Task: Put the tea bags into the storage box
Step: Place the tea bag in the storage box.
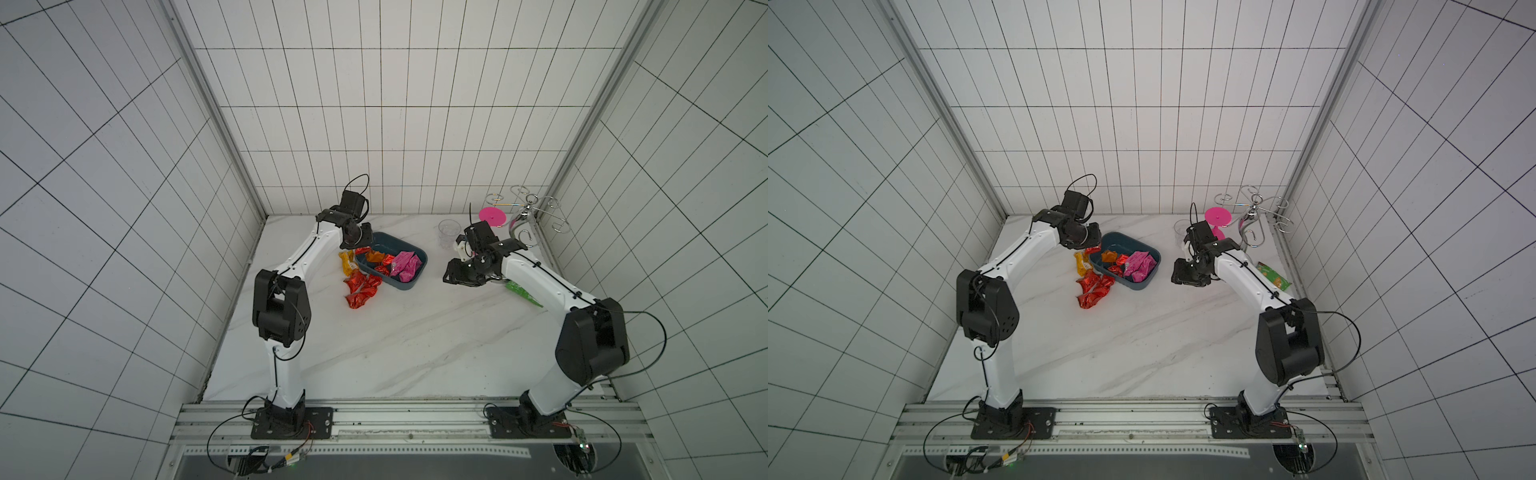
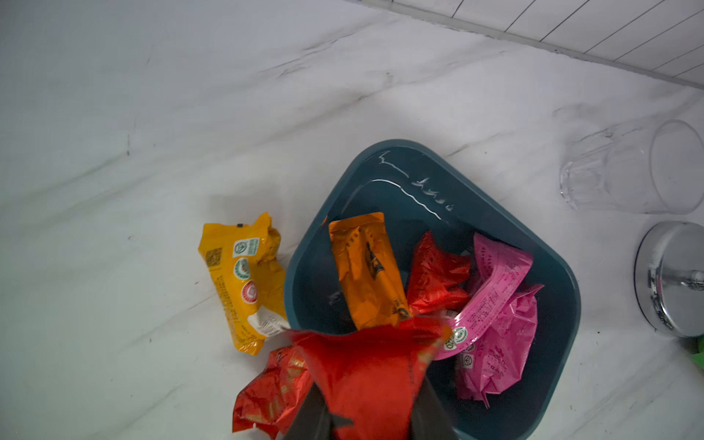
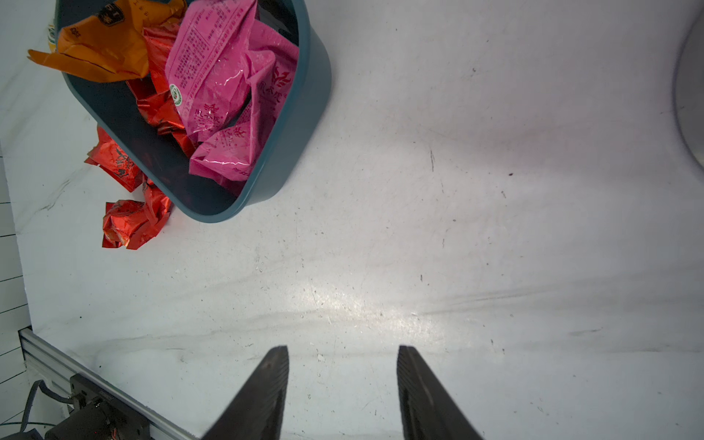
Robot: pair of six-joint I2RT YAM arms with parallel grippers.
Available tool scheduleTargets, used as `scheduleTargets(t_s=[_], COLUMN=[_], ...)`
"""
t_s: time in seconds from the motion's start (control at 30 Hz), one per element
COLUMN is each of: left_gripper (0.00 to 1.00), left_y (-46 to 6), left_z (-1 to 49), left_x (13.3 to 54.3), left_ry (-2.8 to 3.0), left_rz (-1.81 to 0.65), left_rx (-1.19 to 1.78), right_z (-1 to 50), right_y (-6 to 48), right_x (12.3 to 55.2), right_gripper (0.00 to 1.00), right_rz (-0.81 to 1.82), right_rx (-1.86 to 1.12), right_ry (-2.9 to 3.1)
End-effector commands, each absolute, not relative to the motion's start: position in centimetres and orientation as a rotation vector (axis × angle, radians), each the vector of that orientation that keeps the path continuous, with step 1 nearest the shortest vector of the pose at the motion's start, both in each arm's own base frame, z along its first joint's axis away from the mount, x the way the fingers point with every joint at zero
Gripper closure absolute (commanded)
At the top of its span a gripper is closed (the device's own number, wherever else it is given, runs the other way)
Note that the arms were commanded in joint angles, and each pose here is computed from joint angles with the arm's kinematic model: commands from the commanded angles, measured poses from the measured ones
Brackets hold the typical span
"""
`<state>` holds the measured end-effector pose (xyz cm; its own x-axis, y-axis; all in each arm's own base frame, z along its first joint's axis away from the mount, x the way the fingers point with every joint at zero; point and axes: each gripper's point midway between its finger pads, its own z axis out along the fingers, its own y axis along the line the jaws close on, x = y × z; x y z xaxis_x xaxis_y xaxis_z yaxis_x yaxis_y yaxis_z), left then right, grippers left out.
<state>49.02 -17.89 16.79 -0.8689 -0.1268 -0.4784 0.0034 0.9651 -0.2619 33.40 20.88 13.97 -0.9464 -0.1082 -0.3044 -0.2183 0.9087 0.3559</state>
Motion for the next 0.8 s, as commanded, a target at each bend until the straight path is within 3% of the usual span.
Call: scheduleTargets(t_s=[0.0, 0.4, 0.53, 0.63, 0.77], left_gripper=[0.74, 0.68, 0.51, 0.44, 0.42], left_y=[-18.6, -21.2, -21.1, -20.5, -19.7], left_z=[14.5, 8.5, 9.1, 10.8, 13.1], left_x=[49.8, 50.3, 50.3, 50.4, 49.8], left_ry=[2.655, 2.767, 2.759, 2.718, 2.679], left_rz=[-0.325, -0.368, -0.344, -0.304, -0.276], left_rx=[-0.016, 0.062, 0.049, 0.039, 0.018], right_z=[14.3, 14.2, 14.1, 14.0, 14.1], right_y=[20.6, 19.4, 19.1, 19.2, 19.6], right_x=[33.7, 32.6, 32.2, 32.2, 32.3], right_gripper=[0.50, 0.50, 0.50, 0.50, 0.50], right_rz=[0.558, 0.516, 0.507, 0.515, 0.543], right_rx=[-0.229, -0.189, -0.181, -0.181, -0.177], right_ry=[2.793, 2.803, 2.806, 2.807, 2.799])
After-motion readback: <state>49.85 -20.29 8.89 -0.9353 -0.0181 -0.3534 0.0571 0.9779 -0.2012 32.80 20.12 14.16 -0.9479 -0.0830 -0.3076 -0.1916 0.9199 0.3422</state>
